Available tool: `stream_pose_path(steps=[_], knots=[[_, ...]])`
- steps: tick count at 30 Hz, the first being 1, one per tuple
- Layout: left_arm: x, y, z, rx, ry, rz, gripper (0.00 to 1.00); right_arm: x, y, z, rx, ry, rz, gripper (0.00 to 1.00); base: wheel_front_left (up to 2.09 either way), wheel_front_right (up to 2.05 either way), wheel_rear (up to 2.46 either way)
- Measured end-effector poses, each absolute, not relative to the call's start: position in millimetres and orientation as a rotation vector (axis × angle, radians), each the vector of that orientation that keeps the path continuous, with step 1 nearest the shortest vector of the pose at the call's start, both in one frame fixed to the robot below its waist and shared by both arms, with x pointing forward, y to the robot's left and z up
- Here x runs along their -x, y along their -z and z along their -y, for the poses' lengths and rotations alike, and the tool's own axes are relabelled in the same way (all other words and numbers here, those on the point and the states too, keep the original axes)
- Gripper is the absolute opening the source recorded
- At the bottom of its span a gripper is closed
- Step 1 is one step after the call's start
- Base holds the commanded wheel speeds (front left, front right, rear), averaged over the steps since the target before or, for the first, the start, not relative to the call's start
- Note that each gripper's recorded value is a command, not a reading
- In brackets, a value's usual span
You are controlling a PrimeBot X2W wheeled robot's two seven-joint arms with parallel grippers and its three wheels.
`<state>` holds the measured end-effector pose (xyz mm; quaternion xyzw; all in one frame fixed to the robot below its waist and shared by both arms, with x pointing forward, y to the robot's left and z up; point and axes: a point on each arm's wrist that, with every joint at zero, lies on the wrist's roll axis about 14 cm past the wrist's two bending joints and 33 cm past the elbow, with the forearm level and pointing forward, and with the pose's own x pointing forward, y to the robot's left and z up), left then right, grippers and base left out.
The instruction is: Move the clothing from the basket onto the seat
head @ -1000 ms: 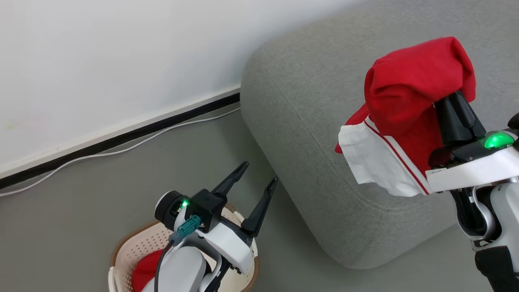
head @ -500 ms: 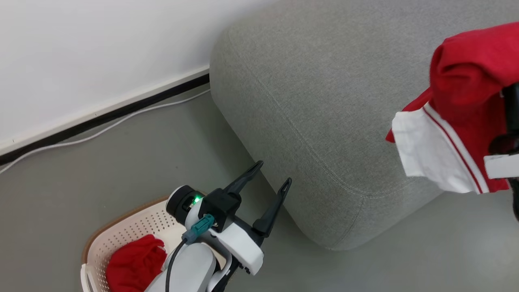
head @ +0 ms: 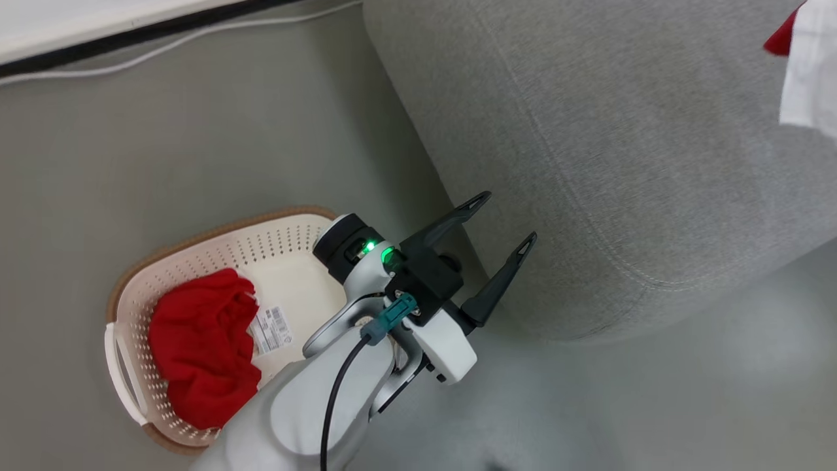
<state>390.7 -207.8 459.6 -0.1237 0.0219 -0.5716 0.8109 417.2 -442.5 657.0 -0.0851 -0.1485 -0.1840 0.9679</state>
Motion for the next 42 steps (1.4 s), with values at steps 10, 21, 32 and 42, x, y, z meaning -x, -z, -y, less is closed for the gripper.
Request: stream_pose_path(steps=[10,21,32,42], knots=[[-416,-410,204,0.284,1.182,-0.116,1.0,-495,-636,471,0.212,0.411,0.255,0.0,0.0,0.0,0.0],[-435,-363,176,0.291,1.073,-0.19,1.0,-557,-584,512,0.165,0.516,0.191,0.0,0.0,0.0,0.0],[-439,-330,155,0.293,1.0,-0.268,1.0,-599,-468,483,0.007,0.469,0.021,0.0,0.0,0.0,0.0],[-441,-359,155,0.28,1.017,-0.211,1.0,-549,-413,474,-0.053,0.478,-0.147,0.0,0.0,0.0,0.0]])
